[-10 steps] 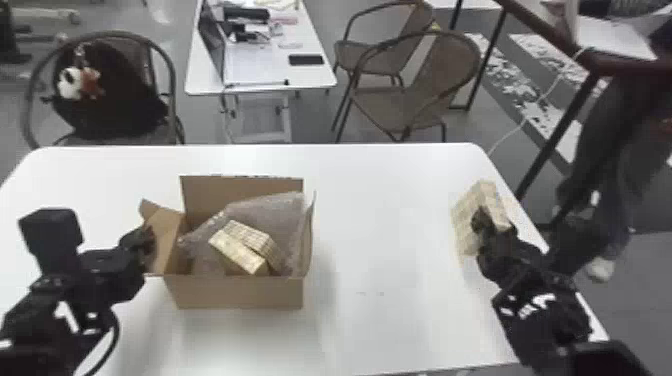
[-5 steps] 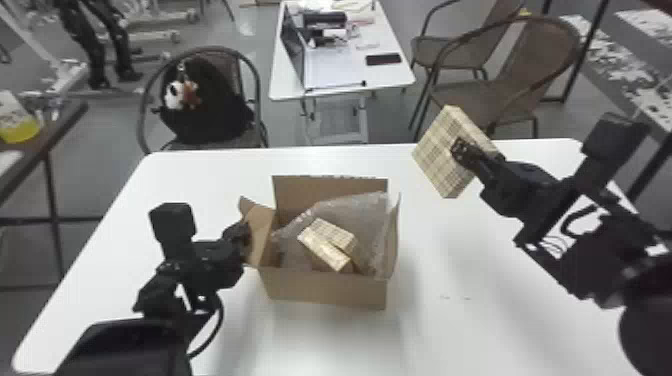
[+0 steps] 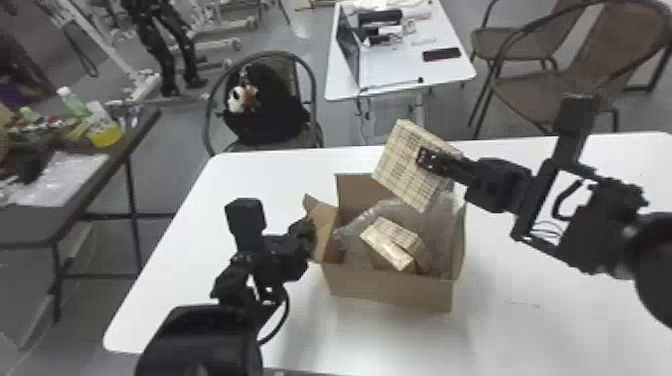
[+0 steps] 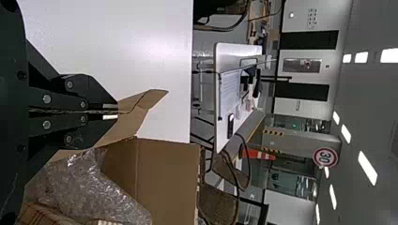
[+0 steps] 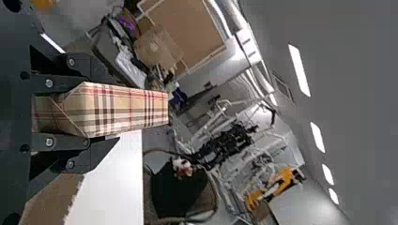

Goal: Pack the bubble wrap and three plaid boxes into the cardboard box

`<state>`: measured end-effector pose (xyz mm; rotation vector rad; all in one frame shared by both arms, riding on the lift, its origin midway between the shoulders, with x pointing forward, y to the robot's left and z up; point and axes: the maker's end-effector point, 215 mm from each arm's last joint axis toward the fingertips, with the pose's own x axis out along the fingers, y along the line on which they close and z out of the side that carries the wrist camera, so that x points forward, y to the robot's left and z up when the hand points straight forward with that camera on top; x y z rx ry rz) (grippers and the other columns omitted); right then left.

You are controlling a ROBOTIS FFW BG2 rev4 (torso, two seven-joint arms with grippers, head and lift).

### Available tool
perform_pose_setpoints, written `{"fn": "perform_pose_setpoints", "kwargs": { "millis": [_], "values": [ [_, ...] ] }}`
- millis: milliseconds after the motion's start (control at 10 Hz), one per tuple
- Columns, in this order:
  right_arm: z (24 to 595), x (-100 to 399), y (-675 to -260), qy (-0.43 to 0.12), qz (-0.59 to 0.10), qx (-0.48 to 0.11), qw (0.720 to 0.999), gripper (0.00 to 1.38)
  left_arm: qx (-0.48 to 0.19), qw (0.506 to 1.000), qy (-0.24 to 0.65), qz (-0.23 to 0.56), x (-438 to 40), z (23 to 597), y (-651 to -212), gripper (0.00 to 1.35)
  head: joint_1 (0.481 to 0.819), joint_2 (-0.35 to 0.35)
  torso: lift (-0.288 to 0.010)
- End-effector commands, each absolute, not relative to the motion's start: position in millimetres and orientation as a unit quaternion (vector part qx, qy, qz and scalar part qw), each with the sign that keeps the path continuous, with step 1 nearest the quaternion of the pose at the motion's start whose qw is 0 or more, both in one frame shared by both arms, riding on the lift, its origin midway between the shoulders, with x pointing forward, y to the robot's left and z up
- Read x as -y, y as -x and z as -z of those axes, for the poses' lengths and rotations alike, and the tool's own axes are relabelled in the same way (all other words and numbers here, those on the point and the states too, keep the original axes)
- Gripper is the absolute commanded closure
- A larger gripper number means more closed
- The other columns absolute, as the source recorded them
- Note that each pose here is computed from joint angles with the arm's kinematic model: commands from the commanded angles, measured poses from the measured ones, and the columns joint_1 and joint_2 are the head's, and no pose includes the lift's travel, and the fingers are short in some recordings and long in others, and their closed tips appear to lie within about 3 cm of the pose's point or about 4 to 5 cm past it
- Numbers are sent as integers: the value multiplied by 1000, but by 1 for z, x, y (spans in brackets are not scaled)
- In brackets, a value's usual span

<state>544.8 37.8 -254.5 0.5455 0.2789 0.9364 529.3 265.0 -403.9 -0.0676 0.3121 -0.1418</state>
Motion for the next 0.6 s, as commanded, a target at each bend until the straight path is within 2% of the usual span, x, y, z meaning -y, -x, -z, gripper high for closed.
{"fn": "perform_pose_setpoints", "kwargs": {
  "millis": [0,300,500],
  "values": [
    [285,-59,-536,-301,-467,-187,810,1044,-155,985,35,72,-262,404,-530,1214,695,296,-92],
    [311,-70,-529,-365,-489,-218,761,1044,-155,984,36,74,-260,404,-531,1214,695,330,-92],
    [317,-67,-529,-380,-482,-220,759,1026,-155,985,35,72,-262,404,-531,1214,695,332,-92]
  ]
}}
